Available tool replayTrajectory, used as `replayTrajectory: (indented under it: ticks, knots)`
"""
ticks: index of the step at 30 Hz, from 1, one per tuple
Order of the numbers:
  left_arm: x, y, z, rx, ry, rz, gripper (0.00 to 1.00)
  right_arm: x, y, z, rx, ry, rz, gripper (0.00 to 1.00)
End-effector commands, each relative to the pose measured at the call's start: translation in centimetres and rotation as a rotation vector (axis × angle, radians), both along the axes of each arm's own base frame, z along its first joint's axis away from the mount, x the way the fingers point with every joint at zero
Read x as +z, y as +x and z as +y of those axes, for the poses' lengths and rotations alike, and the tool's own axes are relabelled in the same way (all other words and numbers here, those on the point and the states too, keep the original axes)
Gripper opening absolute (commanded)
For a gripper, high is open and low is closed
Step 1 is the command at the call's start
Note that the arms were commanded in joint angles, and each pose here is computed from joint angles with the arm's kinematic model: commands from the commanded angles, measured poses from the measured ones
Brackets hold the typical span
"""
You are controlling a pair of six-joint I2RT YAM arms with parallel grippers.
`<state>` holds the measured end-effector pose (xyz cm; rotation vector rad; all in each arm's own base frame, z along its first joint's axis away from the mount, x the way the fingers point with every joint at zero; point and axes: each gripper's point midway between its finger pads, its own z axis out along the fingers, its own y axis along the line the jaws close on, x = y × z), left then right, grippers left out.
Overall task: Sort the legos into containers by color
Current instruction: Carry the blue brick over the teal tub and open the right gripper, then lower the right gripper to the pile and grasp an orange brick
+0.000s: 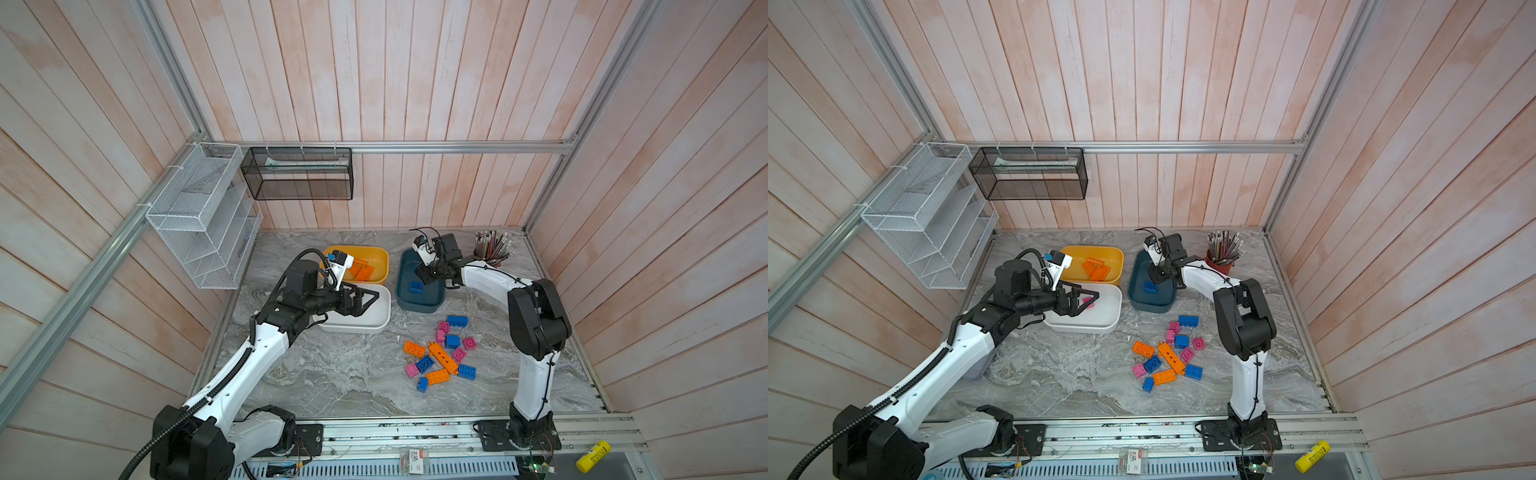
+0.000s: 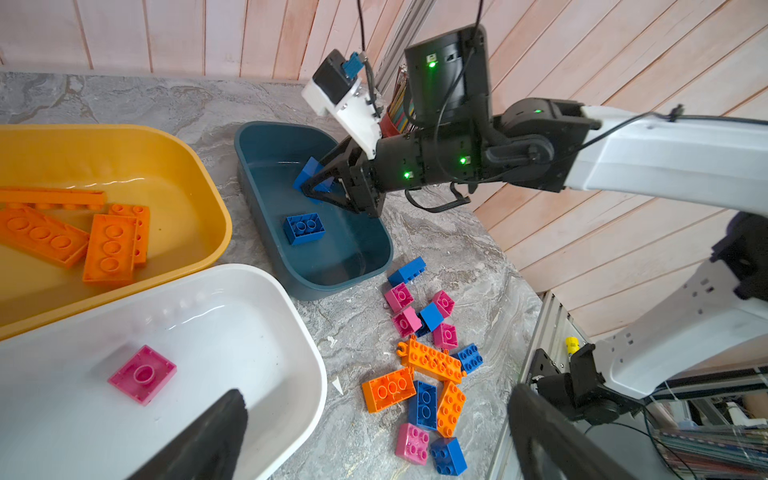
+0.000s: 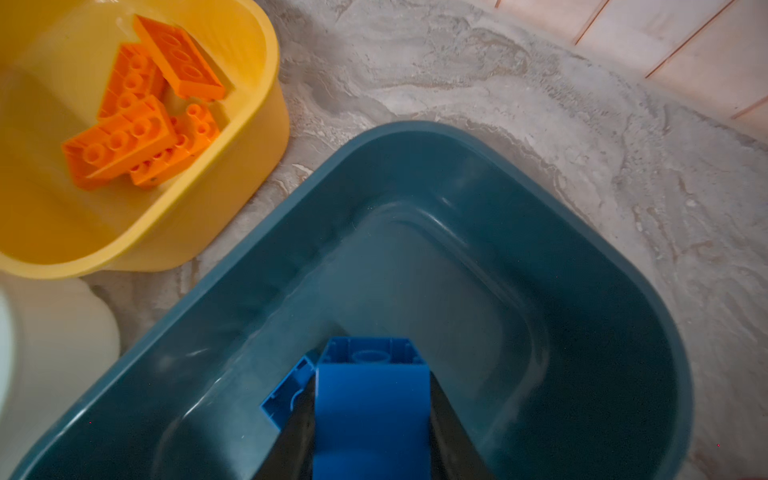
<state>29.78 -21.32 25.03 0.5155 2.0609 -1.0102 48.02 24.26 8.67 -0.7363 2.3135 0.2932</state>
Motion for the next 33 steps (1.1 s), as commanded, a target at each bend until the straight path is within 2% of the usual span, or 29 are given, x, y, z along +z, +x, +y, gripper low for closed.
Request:
replayTrajectory:
  ticks: [1, 5, 8, 13, 18, 23, 28, 33]
  knots:
    - [0.1, 0.6, 0.2, 0.013, -0.006, -0.015, 1.0, -0.8, 1.4, -0.3, -0.008, -0.055, -0.009, 0.3]
    - [-0.5, 0.6, 0.4, 0.017, -0.002, -0.005, 1.0, -1.8, 2.0, -0.4, -0.006, -0.089, -0.004, 0.4]
    - [-0.6, 0.6, 0.4, 0.016, -0.002, -0.002, 1.0, -0.5, 1.3, 0.0, 0.024, -0.066, 0.002, 0.58]
    - [-0.3, 0.7, 1.1, 0.027, 0.009, -0.008, 1.0, 4.3, -3.1, 1.0, 0.131, 0.043, -0.03, 0.71]
    - [0.3, 0.3, 1.9, 0.03, 0.01, -0.014, 1.0, 6.6, -11.1, 2.0, 0.348, 0.031, -0.058, 0.74]
    - [0.3, -0.5, 2.4, 0.029, 0.001, -0.004, 1.0, 4.9, -17.9, 2.0, 0.475, -0.04, -0.038, 0.77]
    - [-0.2, -1.3, 3.2, 0.043, -0.004, 0.014, 1.0, 1.9, -22.9, 2.3, 0.592, -0.101, -0.016, 0.79]
    - [-0.4, -1.7, 3.7, 0.053, -0.004, 0.018, 1.0, -1.5, -26.0, 3.0, 0.691, -0.17, 0.056, 0.79]
